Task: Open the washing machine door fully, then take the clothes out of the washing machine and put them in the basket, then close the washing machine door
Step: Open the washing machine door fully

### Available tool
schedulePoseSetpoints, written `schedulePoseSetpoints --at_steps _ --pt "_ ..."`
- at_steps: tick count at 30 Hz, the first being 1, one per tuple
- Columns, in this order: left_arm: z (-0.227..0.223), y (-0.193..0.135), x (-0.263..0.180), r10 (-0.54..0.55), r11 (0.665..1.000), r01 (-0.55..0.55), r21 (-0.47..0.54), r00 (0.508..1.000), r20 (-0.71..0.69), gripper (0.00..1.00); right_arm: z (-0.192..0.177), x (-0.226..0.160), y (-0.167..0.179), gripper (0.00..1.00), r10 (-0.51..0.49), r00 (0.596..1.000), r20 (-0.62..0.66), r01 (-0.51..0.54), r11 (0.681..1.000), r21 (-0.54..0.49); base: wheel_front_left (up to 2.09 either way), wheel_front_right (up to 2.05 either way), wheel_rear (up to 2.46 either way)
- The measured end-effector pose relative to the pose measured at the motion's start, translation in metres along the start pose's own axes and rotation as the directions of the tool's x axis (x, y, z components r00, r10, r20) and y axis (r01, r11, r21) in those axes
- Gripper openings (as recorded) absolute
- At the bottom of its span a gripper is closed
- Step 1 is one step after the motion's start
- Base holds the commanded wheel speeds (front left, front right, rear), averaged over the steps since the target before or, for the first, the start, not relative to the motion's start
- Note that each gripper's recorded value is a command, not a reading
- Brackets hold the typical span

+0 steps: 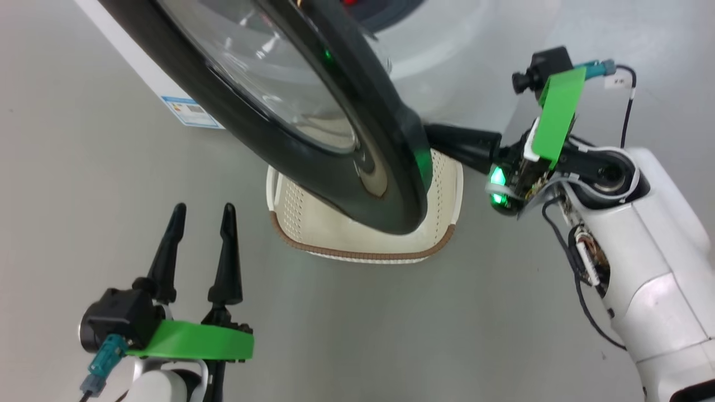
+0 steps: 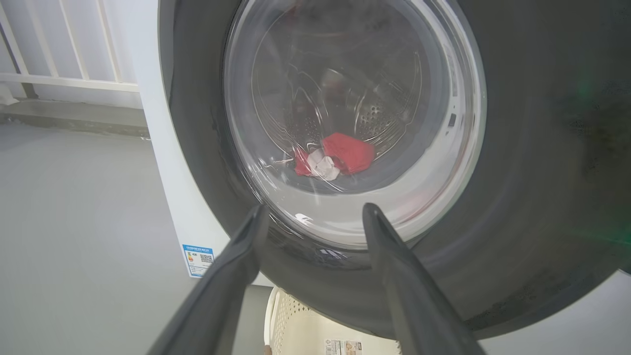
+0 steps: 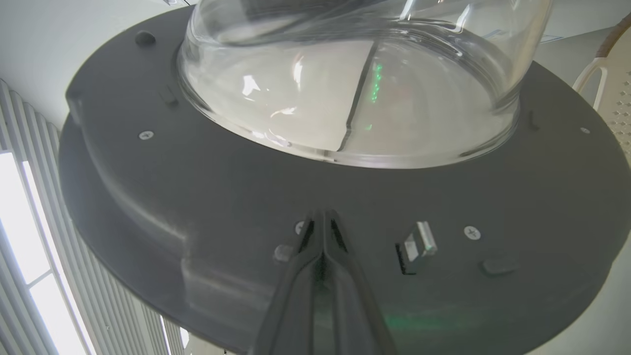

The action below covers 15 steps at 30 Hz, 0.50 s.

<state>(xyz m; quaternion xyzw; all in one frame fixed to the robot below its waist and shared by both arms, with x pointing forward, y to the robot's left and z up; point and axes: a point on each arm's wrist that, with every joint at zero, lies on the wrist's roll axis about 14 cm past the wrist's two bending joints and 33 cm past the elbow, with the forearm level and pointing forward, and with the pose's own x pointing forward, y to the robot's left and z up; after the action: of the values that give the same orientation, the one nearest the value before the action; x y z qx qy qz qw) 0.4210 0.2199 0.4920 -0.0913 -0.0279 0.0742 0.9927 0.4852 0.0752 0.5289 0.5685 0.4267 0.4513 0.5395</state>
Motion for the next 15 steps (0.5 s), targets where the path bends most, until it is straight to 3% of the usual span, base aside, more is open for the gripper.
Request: schedulePoseSetpoints --at_steps 15 --pt "0.031 0.027 -0.041 0.077 0.997 -0.078 -0.001 0.995 0.063 1.00 -0.055 0.016 0.021 0.00 -0.002 0.994 -0.109 -0.002 0.999 -0.042 0.00 0.00 0.00"
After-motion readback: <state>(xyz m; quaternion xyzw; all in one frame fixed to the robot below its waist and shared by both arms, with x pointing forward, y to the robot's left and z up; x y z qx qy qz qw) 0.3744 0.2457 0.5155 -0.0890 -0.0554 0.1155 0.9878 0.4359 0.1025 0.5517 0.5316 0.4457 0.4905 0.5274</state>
